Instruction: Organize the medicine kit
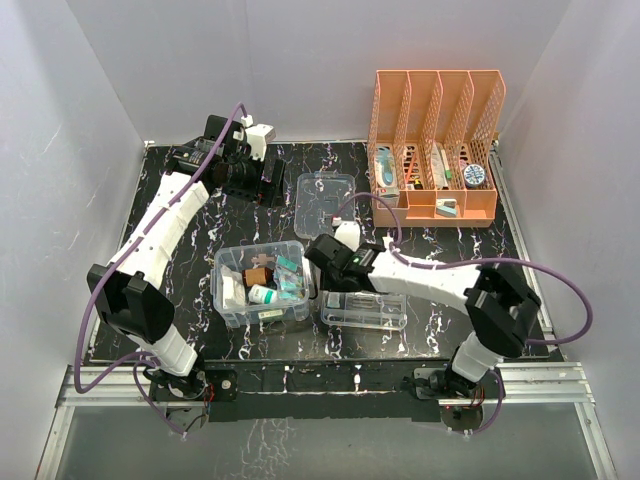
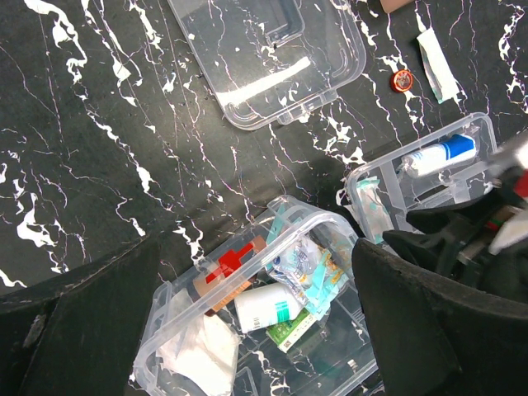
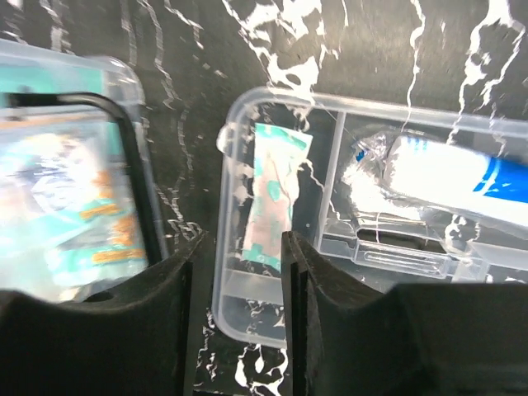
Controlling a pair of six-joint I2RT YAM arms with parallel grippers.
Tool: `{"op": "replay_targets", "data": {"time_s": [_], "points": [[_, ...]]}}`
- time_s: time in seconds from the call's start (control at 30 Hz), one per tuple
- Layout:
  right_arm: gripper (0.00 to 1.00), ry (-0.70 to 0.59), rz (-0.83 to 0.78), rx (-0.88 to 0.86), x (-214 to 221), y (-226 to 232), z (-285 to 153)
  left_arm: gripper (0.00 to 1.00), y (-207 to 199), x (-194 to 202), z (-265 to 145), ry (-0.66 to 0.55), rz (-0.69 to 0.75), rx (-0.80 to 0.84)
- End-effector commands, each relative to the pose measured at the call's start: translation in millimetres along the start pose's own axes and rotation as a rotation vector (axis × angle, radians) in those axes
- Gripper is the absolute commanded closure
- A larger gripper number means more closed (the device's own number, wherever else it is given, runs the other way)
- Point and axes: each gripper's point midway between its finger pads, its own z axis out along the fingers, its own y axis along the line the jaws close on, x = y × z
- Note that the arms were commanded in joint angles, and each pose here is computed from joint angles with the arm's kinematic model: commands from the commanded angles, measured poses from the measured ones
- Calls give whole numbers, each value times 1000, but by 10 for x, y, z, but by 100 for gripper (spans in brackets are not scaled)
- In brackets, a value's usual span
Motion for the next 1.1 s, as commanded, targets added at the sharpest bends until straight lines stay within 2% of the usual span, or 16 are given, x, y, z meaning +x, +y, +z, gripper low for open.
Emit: {"op": "replay_targets", "data": {"time_s": [0.0, 0.1, 0.23, 0.33, 0.6, 1.07], "points": [[58, -190, 43, -49, -656, 148, -502, 1, -31, -71, -107, -25, 2, 10], [47, -213, 4, 39, -1010, -174, -528, 1, -20, -78, -108, -29, 3, 4], [41, -185, 6, 77, -1413, -711, -318, 1, -14, -89, -131, -32, 2, -4], [38, -131, -16, 117, -1513, -1059, -107, 1, 2, -71, -153, -26, 3, -16], [41, 3, -49, 123, -1306, -1370, 375, 1, 180, 105, -81, 57, -30, -108], [45, 91, -53, 142, -957, -1558, 734, 1, 247, 204, 25, 106, -46, -130]]}}
